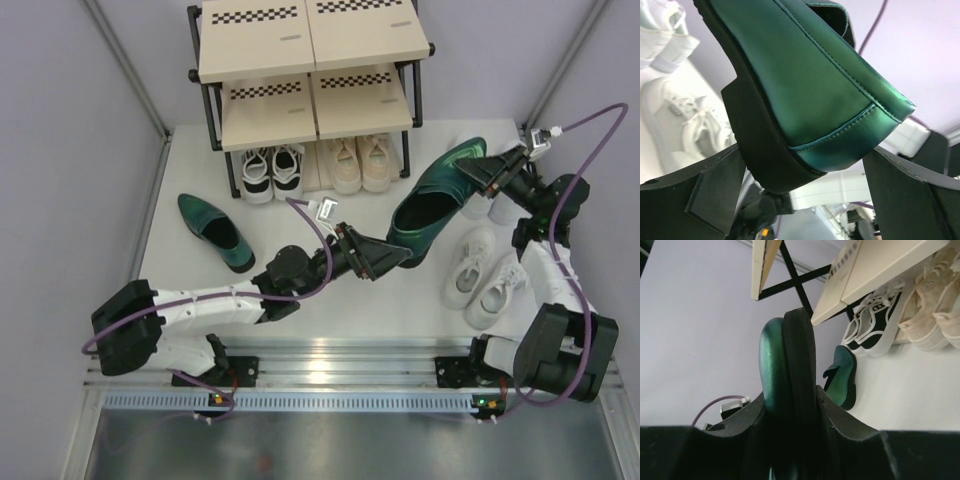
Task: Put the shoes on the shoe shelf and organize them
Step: Pick up the shoe at the center of the board.
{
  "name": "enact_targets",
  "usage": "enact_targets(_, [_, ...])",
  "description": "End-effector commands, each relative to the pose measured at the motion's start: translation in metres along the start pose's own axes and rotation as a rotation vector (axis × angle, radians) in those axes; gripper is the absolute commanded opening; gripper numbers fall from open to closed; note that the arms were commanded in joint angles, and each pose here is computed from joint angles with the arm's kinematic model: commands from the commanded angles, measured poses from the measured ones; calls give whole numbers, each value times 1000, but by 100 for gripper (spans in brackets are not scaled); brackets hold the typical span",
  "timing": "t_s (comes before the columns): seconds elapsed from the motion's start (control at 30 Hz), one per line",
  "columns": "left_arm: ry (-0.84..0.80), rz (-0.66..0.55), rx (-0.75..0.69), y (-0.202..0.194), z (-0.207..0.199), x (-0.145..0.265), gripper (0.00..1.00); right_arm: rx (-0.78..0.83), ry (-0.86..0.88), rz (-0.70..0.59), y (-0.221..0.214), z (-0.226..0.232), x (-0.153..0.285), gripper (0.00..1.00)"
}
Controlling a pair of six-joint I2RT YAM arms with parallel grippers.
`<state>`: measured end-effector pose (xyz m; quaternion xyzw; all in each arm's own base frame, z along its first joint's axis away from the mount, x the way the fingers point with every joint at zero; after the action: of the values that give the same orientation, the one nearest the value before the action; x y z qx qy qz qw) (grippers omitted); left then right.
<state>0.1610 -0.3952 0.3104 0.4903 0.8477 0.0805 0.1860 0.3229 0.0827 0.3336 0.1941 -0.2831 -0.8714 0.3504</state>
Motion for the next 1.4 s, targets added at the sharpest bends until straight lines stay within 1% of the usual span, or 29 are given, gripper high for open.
enact_targets(0.0, [-249,-152,118,39,-75,-1,98,82,174,88,-14,52,0,0])
enact_targets(0.2, [-222,-144,89,40,-76,3,98,96,188,83,-13,57,0,0])
enact_targets(0.4, [-190,-213,104,51,-68,-2,98,100,162,119,-28,50,1,0])
enact_targets(0.47, [-173,-233,122,54,-62,-5,95,131,162,140,-36,49,0,0])
enact_targets(0.57, [-160,-271,139,63,-57,-6,75,170,154,178,-45,48,-1,0])
enact_targets(0.6, [-157,-274,141,64,-55,-6,54,179,153,187,-46,49,-1,0])
enact_targets(0.67, [-148,-291,142,70,-52,-4,28,201,148,198,-49,46,-1,0])
enact_targets(0.73, [-120,-303,127,73,-45,-3,0,228,150,208,-50,45,0,0])
enact_targets(0.87, [-92,-308,98,76,-41,7,0,255,160,214,-50,45,0,0])
enact_targets(0.9, [-79,-311,95,76,-35,10,0,265,167,217,-48,46,-1,1])
enact_targets(0.93, [-88,-311,102,77,-37,14,0,282,172,221,-48,46,-1,5])
enact_targets(0.97, [-90,-317,104,78,-33,19,0,298,176,230,-47,46,-1,20])
enact_targets(1.0, [-99,-315,104,78,-36,20,0,286,172,235,-47,46,-2,27])
enact_targets(1.03, [-112,-319,110,79,-36,26,0,319,174,237,-47,46,-2,35])
enact_targets(1.07, [-126,-311,115,78,-37,28,0,324,170,243,-47,44,-2,54])
enact_targets(1.1, [-138,-313,120,79,-38,31,0,305,150,254,-47,42,-2,61])
enact_targets(1.13, [-146,-318,126,81,-37,36,0,341,147,260,-47,39,-2,71])
enact_targets(1.27, [-152,-335,125,85,-36,45,0,354,130,267,-48,35,-3,83])
enact_targets(1.3, [-154,-337,125,85,-37,46,0,351,127,268,-49,33,-2,84])
enact_targets(1.37, [-165,-340,117,88,-41,49,0,352,123,266,-49,32,-3,93])
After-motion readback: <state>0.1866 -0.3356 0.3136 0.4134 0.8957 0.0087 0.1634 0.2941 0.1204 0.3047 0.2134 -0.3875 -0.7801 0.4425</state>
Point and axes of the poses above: each gripper's point midway between its finger pads, its own x axis back along the fingers, its own z axis along the line the jaws close on, y = z × x, the point moved 1 cm from there along x, back along the fingers, and after that the axes turned 14 degrees about x, right-handed, at the moved point
